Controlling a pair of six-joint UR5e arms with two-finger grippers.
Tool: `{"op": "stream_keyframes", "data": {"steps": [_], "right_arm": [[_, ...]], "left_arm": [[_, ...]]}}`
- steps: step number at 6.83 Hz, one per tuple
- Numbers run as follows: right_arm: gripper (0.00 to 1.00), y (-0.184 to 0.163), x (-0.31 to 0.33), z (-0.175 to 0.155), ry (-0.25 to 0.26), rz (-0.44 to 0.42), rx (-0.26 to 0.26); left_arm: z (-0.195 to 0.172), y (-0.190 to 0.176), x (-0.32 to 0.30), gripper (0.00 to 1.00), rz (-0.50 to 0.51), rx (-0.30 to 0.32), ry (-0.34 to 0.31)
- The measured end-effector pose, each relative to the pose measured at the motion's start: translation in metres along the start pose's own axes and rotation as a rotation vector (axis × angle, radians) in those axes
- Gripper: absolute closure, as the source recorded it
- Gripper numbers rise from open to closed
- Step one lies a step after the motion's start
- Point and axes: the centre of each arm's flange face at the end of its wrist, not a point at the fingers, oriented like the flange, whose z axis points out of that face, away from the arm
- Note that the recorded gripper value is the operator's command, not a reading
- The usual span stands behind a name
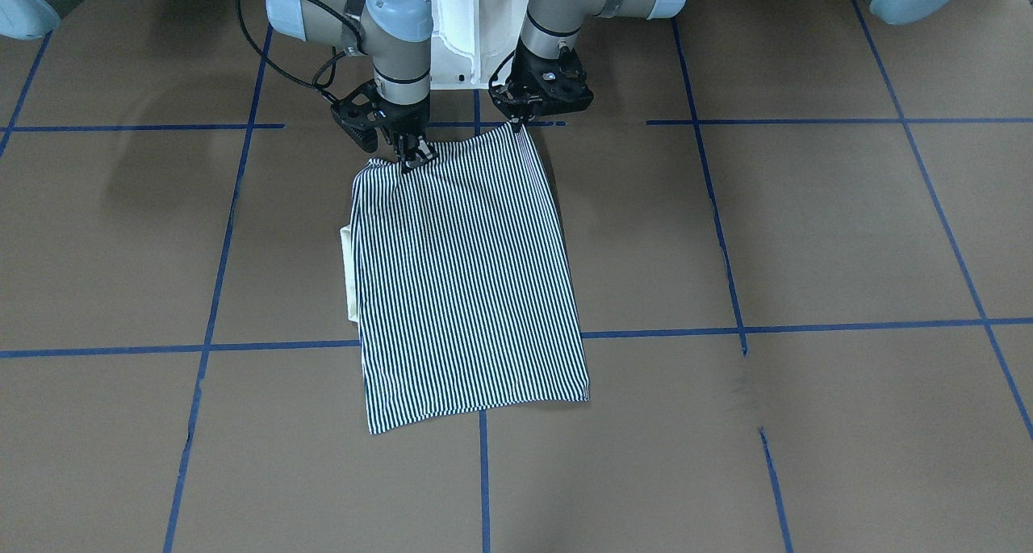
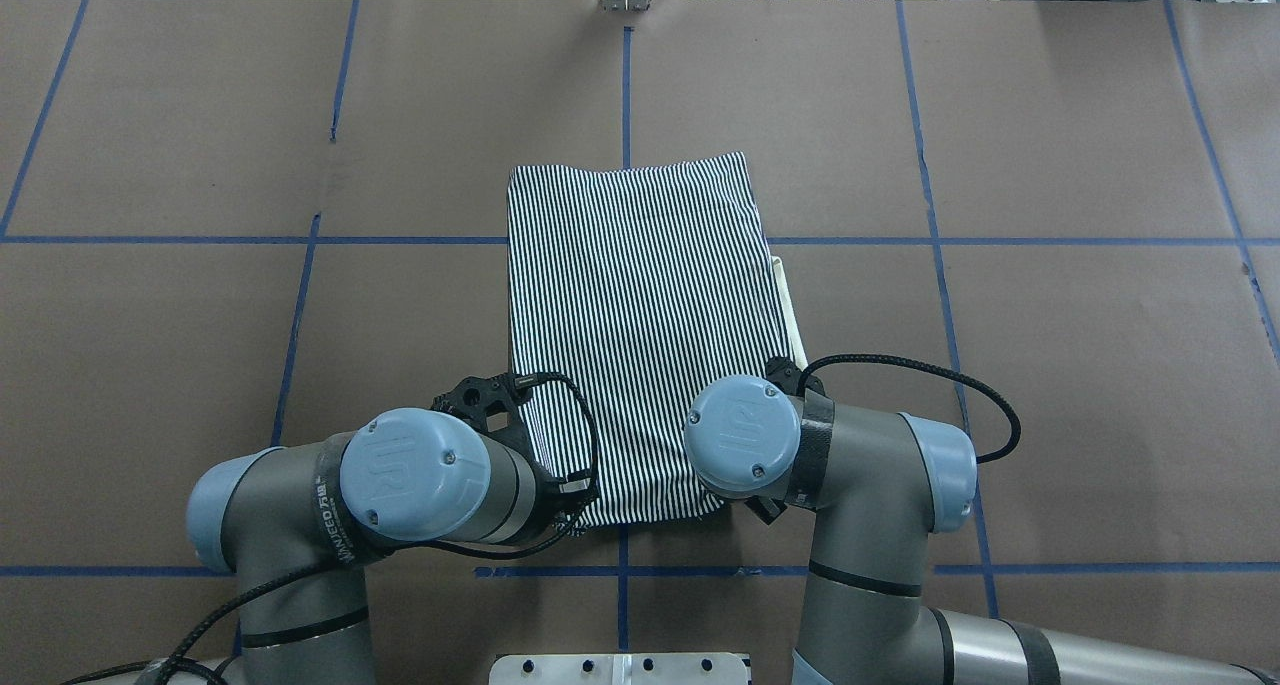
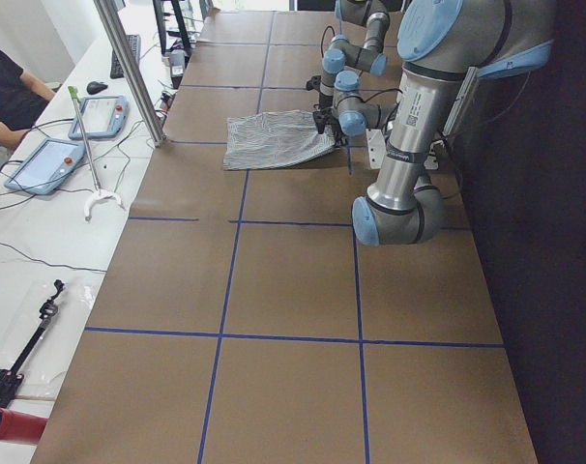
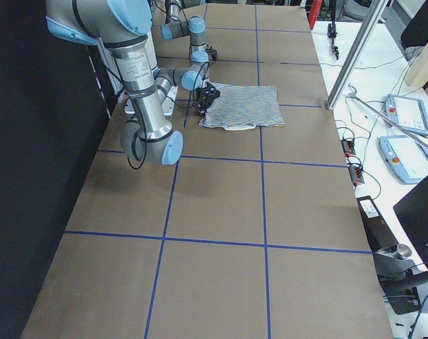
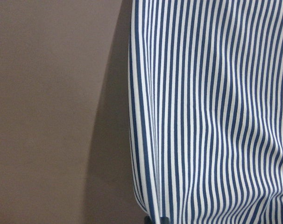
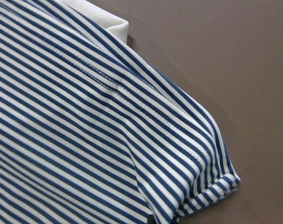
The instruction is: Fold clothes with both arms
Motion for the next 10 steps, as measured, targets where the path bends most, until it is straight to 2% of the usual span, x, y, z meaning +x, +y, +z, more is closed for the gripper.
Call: {"op": "stream_keyframes", "data": {"steps": [1,3,6,7,8,10], "right_arm": [[1.0,0.001,-0.001,-0.005,-0.009,-0.002,-0.01],[1.0,0.009,0.001,-0.03,-0.028,-0.013,-0.075],[1.0,0.046,0.035,-0.064,-0.056,-0.072,-0.167],[1.0,0.054,0.042,-0.068,-0.059,-0.086,-0.183],[1.0,0.056,0.042,-0.068,-0.068,-0.095,-0.175],[1.0,0.047,0.03,-0.069,-0.122,-0.117,-0.115]], "left_arm": [[-0.002,0.0,0.0,1.0,0.001,0.001,0.003],[-0.017,0.003,-0.006,1.0,0.005,-0.003,0.016],[-0.057,0.048,-0.024,1.0,0.016,-0.058,-0.015],[-0.064,0.056,-0.033,1.0,0.017,-0.071,-0.021],[-0.063,0.058,-0.036,1.0,0.017,-0.075,-0.027],[-0.056,0.031,-0.029,1.0,-0.013,-0.029,-0.018]]}}
